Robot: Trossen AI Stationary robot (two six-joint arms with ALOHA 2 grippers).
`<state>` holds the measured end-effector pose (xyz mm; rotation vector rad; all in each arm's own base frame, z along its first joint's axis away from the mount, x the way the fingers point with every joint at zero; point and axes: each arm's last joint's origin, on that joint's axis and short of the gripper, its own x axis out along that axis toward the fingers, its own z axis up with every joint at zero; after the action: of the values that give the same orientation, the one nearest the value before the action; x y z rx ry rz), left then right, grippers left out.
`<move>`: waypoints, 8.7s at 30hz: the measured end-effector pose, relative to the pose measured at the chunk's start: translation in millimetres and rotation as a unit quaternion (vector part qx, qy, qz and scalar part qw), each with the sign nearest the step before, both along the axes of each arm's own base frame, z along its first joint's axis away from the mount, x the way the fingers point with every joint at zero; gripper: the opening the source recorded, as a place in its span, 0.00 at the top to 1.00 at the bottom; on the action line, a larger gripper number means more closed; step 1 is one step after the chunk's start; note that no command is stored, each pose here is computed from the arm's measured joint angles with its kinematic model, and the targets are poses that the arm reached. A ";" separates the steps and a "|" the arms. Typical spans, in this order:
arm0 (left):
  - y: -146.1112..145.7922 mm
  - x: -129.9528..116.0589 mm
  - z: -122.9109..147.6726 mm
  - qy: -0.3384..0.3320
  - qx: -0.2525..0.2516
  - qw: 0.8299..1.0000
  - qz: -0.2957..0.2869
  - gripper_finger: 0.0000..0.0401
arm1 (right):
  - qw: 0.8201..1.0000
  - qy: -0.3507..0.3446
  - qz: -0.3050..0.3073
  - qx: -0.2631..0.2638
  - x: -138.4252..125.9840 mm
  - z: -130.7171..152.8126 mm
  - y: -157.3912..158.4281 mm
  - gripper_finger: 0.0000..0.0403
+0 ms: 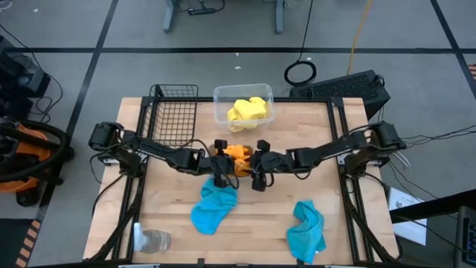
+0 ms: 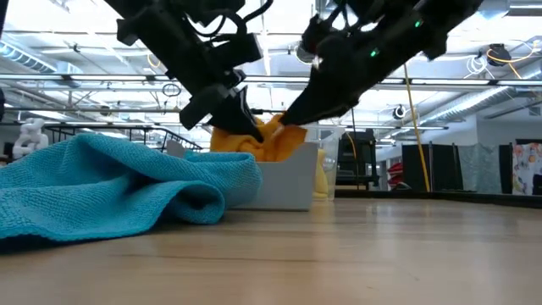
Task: Sort microfiber towel by color & place in baskets
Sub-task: Put the orange microfiber cloth into the gray bin
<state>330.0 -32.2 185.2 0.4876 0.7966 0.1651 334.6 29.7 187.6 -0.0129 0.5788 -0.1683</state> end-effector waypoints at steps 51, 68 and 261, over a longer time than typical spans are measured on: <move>-16.1 -16.9 32.8 -0.004 -0.044 0.998 0.047 0.94 | 1.000 0.025 -0.016 0.002 5.7 -16.4 -25.9 1.00; 5.9 -11.9 28.8 -0.037 -0.095 0.993 0.063 0.46 | 0.994 -0.092 0.037 -0.042 17.4 5.0 -9.7 1.00; 20.0 -25.8 8.4 -0.007 -0.065 0.997 0.042 0.92 | 0.997 -0.064 -0.038 -0.028 5.7 16.1 -35.8 1.00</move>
<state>304.3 -12.2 193.7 0.3311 0.8081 0.1932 340.3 -6.1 203.6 -0.0349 0.4466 -0.2569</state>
